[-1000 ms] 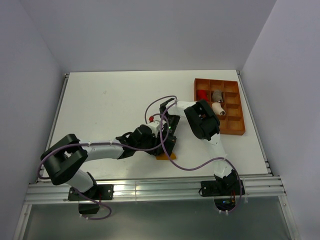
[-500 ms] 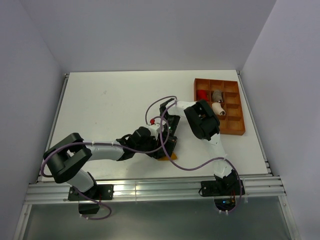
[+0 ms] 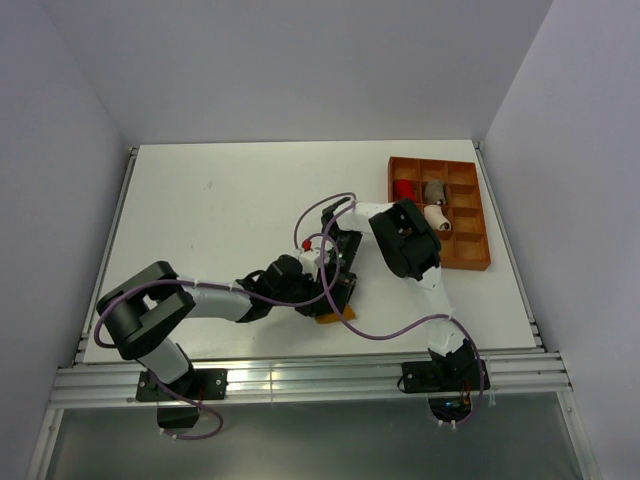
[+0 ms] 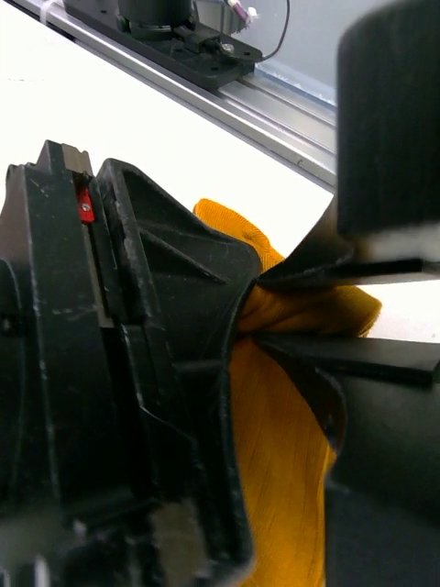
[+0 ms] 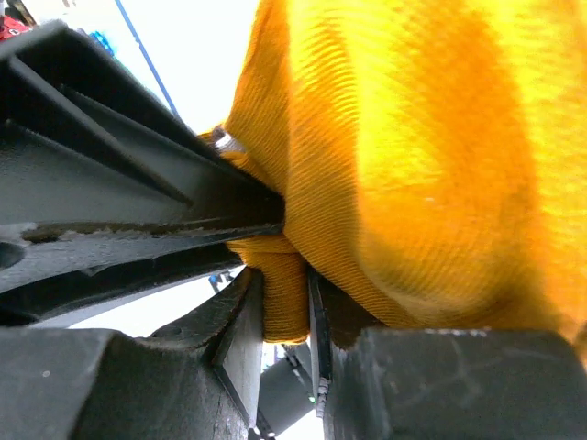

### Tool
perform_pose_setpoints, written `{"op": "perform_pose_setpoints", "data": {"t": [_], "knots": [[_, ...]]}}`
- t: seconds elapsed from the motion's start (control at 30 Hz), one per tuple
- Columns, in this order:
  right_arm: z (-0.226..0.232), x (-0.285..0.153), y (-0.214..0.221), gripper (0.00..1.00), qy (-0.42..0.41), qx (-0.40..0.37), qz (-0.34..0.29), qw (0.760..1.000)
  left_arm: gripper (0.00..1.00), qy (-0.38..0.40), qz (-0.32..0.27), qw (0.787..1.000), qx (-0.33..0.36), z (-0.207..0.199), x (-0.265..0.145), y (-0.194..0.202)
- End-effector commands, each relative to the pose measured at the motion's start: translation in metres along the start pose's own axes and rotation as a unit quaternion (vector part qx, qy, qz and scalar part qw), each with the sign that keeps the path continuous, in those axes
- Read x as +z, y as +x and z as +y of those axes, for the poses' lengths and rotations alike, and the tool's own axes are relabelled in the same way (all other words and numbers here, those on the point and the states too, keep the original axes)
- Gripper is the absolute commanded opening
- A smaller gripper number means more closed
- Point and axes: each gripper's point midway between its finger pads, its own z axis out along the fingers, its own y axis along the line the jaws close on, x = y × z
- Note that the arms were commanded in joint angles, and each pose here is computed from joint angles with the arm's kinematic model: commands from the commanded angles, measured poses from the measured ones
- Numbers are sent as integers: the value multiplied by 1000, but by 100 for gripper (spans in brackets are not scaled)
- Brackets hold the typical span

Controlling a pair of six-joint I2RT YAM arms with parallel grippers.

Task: Roll the socks
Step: Roll the sock at the center of the board.

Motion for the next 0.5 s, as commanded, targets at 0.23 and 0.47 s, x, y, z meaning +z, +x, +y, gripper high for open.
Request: {"op": "perform_pose_setpoints", "data": {"t": [0.23, 0.47], "knots": [[-24, -13, -20, 35, 79, -51, -54, 994, 0, -12, 36, 999, -38, 15, -2, 39], [-18, -60, -36, 43, 96, -60, -141, 984, 0, -12, 46, 998, -48, 17, -1, 46]]}}
